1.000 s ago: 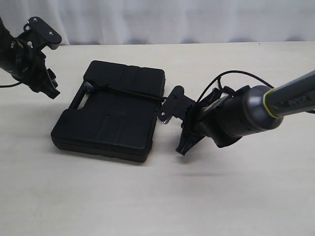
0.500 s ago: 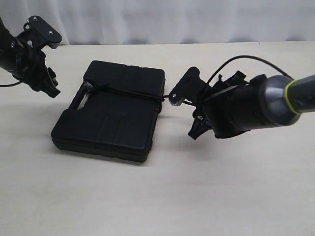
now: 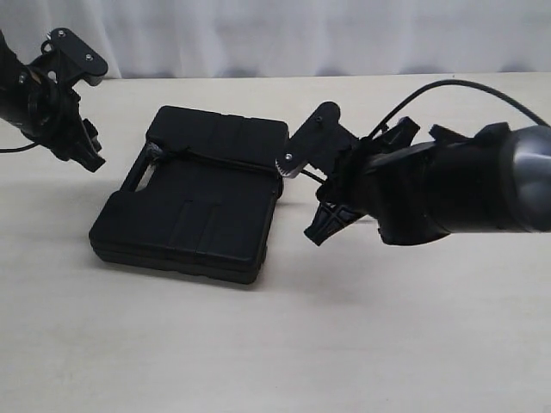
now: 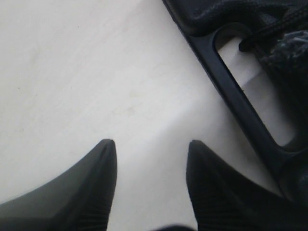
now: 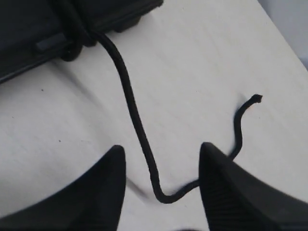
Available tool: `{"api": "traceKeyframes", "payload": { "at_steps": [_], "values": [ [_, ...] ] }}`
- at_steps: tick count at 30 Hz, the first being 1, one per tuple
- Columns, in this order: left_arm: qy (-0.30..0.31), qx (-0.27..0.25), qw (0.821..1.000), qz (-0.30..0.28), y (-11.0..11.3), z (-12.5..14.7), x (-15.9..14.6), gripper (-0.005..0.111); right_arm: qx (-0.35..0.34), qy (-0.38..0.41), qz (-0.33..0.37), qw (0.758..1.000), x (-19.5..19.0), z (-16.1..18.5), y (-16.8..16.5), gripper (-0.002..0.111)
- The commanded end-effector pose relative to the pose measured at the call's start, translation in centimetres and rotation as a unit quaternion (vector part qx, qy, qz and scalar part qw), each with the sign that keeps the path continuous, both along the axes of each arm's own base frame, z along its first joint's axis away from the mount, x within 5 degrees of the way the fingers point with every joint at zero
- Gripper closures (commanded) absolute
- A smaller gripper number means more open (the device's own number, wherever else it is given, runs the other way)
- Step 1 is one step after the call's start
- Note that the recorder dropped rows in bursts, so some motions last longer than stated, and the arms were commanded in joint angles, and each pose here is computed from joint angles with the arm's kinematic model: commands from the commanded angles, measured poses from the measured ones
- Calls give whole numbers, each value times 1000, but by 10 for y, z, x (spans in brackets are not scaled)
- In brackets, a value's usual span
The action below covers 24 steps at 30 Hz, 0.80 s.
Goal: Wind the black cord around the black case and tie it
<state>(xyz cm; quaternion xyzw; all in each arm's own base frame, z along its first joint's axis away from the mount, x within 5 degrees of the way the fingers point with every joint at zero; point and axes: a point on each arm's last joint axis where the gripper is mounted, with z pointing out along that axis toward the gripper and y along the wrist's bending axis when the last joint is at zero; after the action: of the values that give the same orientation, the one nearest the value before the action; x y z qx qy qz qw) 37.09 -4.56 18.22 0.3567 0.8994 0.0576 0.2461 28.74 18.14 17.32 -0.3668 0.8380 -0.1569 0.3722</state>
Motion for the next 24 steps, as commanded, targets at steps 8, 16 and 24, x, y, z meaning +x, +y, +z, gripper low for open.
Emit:
{"api": "traceKeyframes", "payload": {
  "at_steps": [8, 16, 24],
  "values": [
    [-68, -25, 997, 22, 0, 42, -6, 78, 79, -74, -9, 994, -18, 64, -6, 104],
    [-192, -104, 972, 91, 3, 116, -28, 107, 220, -100, 45, 969, -56, 112, -17, 104],
    [-360, -222, 896, 138, 11, 171, -85, 107, 339, -156, 92, 923, -108, 164, -48, 104]
  ]
}}
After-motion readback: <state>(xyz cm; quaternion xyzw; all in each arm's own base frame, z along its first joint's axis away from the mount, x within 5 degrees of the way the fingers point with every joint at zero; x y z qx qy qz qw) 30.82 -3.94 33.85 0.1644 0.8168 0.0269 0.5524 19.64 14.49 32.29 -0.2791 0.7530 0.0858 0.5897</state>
